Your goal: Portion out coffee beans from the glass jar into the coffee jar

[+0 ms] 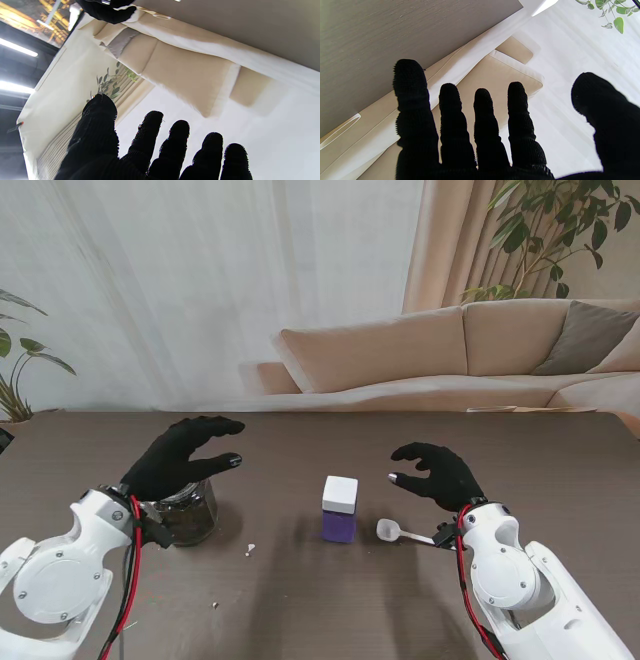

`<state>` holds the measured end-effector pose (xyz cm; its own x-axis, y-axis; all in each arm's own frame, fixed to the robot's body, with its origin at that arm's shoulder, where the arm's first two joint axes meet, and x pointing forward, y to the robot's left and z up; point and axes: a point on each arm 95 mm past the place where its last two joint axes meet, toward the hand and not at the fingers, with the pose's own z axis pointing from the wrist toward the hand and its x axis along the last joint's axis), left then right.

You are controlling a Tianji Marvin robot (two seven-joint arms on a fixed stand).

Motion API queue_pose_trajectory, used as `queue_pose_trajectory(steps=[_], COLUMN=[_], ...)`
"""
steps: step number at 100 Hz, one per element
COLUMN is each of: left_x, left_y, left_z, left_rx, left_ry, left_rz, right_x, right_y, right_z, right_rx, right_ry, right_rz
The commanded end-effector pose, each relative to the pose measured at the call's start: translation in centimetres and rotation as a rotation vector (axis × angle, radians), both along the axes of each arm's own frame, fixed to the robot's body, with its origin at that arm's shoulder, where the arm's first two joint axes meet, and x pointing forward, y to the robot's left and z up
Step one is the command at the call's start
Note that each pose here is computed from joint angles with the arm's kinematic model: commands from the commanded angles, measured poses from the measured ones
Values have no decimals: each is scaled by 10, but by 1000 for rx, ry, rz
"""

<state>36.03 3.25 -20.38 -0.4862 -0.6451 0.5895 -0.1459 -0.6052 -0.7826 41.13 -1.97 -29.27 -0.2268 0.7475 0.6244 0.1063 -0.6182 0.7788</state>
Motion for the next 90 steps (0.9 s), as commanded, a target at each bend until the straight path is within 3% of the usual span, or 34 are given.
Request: queue_pose_trajectory(steps=[1, 35, 69, 90], left_x=[-5, -15, -8, -5], left_y=[13, 54, 75, 84], left_z=[1, -22, -52, -67], left_rx=[43, 178, 280, 293], left_ry=[3, 49, 43, 95], left_rz=[27, 200, 317, 361], right_x=[-2, -1, -1, -1], right_y=[2, 3, 5, 8], right_z=[-4, -7, -9, -11], right_rx=[-2, 3, 15, 18], right_ry=[18, 34, 45, 53], right_rz=[12, 23, 27, 37])
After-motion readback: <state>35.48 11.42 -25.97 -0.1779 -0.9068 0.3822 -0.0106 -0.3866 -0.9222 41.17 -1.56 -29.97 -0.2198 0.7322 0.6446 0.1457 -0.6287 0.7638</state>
